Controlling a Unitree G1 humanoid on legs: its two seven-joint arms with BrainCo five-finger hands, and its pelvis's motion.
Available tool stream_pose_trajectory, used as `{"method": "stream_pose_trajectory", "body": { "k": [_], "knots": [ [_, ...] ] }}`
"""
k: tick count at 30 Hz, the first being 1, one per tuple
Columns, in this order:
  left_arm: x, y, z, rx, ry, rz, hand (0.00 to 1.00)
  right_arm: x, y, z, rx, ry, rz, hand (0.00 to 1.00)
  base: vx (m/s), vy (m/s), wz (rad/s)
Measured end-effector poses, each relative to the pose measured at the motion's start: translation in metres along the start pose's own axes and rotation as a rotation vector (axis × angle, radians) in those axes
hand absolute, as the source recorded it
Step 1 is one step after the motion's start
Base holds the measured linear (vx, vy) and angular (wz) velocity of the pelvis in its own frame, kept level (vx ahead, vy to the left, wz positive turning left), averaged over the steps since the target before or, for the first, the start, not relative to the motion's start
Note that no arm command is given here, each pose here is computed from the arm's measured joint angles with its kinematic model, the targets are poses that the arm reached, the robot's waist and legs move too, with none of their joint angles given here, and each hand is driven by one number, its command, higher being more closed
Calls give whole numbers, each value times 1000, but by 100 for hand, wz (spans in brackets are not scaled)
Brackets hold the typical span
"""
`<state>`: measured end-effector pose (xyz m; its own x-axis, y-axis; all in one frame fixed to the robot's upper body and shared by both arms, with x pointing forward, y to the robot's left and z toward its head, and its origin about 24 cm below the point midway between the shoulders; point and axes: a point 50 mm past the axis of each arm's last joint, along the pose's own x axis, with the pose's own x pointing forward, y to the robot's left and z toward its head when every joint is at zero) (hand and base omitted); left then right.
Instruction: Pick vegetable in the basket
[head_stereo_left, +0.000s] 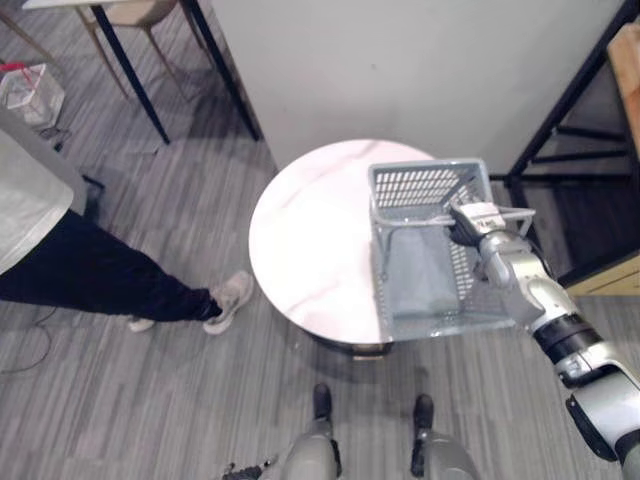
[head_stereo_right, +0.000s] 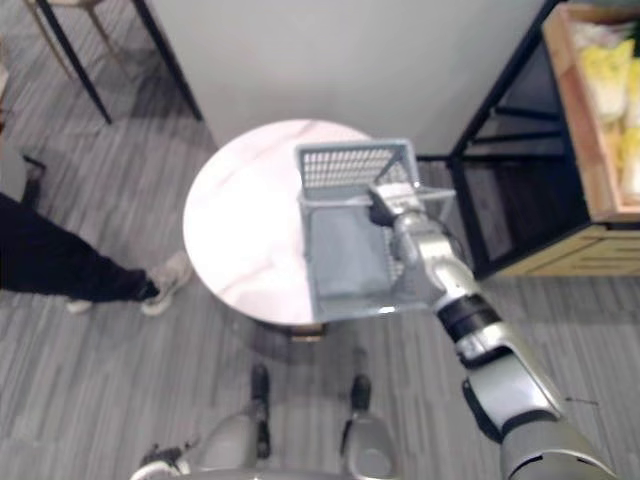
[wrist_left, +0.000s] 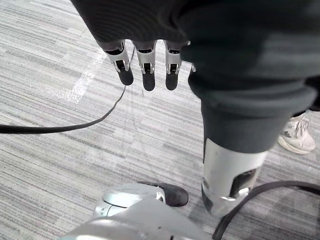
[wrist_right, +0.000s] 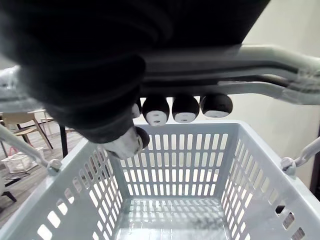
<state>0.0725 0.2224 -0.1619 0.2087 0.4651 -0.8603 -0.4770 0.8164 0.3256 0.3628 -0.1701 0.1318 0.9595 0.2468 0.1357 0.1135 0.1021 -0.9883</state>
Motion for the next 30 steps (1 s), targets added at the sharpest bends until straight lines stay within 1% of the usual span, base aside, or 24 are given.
{"method": "stream_pose_trajectory", "body": {
  "k": [3, 7, 10, 16, 19, 23, 26, 30],
  "knots": [
    [0, 4, -9, 29, 29, 11, 0, -6, 5, 0, -2, -25, 35, 100, -51, 24, -2],
    [-2, 12, -26, 59, 77, 29, 0, -18, 24, -3, -10, -34, 123, 100, 3, 35, -5],
    [-3, 16, -35, 79, 94, 32, 0, -21, 26, -4, -19, -45, 135, 100, 36, 29, -17],
    [-3, 16, -33, 84, 87, 31, 0, -28, 27, -16, -30, -28, 156, 100, 46, 21, -19],
    [-2, 15, -29, 104, 70, 27, 0, -36, 29, -29, -28, 16, 162, 100, 10, 42, -22],
    [1, 16, -15, 122, 28, 19, 0, -47, 22, -53, -26, 105, 141, 100, -77, 83, -22],
    [6, 29, -3, 158, -7, 46, 0, -51, 15, -65, -33, 155, 117, 100, -219, 160, -47],
    [8, 36, 0, 196, -14, 62, 0, -61, 1, -82, -60, 201, 76, 100, -137, 163, -77]
  ]
}}
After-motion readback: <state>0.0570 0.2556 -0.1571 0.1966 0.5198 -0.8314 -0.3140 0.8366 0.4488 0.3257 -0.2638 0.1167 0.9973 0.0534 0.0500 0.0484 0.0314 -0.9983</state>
